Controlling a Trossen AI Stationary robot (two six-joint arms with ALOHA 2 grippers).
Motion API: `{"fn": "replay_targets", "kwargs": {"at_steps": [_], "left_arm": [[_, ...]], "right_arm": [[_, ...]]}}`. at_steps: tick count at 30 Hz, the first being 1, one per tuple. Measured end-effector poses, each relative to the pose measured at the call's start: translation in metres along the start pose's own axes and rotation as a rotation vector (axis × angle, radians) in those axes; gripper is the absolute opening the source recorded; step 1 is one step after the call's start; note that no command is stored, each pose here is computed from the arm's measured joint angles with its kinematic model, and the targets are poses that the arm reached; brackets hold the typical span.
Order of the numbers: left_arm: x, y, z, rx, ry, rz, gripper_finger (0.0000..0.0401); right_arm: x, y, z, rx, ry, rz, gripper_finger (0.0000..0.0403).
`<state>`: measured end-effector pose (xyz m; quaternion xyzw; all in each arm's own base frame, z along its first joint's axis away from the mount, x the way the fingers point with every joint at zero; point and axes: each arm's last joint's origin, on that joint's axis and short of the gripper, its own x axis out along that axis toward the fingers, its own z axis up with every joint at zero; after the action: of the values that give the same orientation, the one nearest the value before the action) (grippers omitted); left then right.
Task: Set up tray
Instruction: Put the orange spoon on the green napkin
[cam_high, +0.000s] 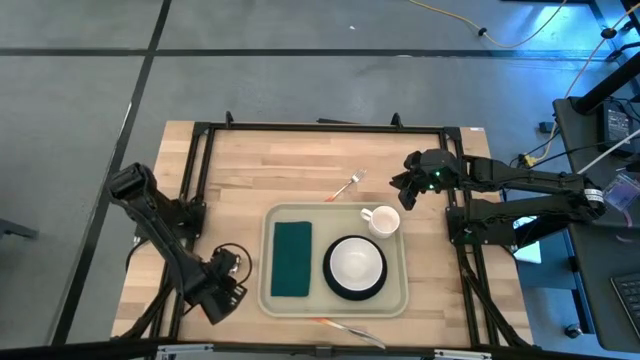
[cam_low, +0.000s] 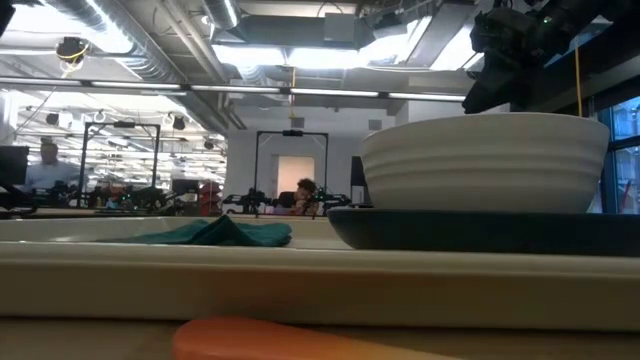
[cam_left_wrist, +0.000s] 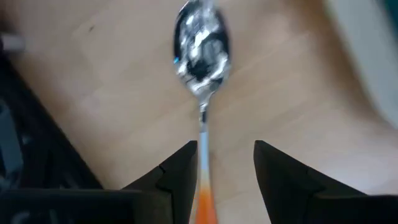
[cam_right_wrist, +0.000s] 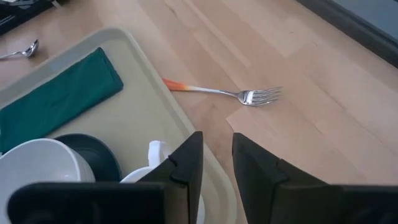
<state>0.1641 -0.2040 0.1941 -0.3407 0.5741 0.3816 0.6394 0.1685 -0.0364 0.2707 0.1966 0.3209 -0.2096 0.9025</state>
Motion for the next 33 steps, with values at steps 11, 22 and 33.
{"fn": "replay_targets", "kwargs": {"at_steps": [11, 22, 33], "left_arm": [[0.030, -0.009, -0.006, -0.032, 0.006, 0.128, 0.0150], [0.057, 0.002, -0.004, -0.059, 0.026, 0.107, 0.0150], [0.059, 0.006, -0.003, -0.070, 0.025, 0.087, 0.0103]], "right_arm": [[0.000, 0.000, 0.000, -0.009, 0.000, 0.000, 0.0090], [0.000, 0.000, 0.000, -0.011, -0.001, 0.000, 0.0090], [0.000, 0.000, 0.000, -0.012, -0.002, 0.001, 0.0090]]}}
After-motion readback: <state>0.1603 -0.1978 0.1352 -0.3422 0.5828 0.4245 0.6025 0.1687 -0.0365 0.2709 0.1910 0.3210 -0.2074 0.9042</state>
